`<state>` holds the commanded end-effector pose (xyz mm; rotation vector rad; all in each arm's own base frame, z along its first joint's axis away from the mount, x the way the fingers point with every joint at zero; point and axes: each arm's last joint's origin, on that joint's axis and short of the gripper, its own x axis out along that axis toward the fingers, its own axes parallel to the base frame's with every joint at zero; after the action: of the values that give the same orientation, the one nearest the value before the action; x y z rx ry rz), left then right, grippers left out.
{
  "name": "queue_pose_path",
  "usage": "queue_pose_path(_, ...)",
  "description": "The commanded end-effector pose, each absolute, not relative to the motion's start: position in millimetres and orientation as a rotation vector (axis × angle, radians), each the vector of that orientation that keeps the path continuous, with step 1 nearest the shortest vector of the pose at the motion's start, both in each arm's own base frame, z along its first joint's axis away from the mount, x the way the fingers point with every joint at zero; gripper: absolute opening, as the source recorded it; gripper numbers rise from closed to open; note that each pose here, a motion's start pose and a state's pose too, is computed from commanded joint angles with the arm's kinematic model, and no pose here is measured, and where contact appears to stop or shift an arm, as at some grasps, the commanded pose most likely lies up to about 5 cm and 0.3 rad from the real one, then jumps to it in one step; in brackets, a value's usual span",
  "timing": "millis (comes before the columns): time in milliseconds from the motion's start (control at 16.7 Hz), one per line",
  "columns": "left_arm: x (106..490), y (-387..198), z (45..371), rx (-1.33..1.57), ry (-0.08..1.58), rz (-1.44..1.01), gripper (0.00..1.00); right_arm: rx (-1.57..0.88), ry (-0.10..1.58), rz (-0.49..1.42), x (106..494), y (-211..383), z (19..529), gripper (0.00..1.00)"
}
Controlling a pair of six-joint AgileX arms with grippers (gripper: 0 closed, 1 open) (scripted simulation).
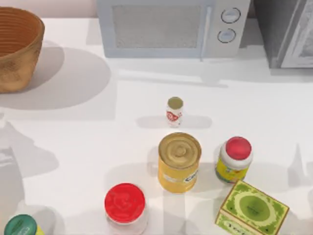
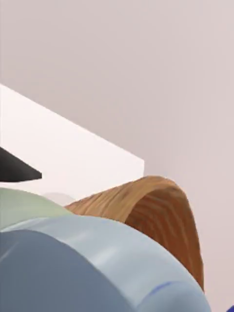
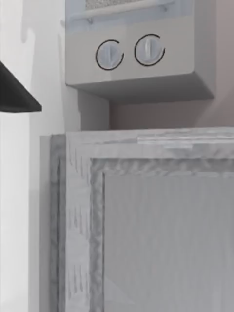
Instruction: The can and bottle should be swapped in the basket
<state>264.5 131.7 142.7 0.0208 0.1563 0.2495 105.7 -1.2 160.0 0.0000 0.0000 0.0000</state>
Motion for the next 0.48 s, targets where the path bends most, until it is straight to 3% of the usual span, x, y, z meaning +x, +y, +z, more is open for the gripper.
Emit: queue_pose_path(480,331.3,141.2,256.7,0.018,0.211,0.179,0.00,0.000,0.000,0.000,105.7,-1.2,160.0,1.00)
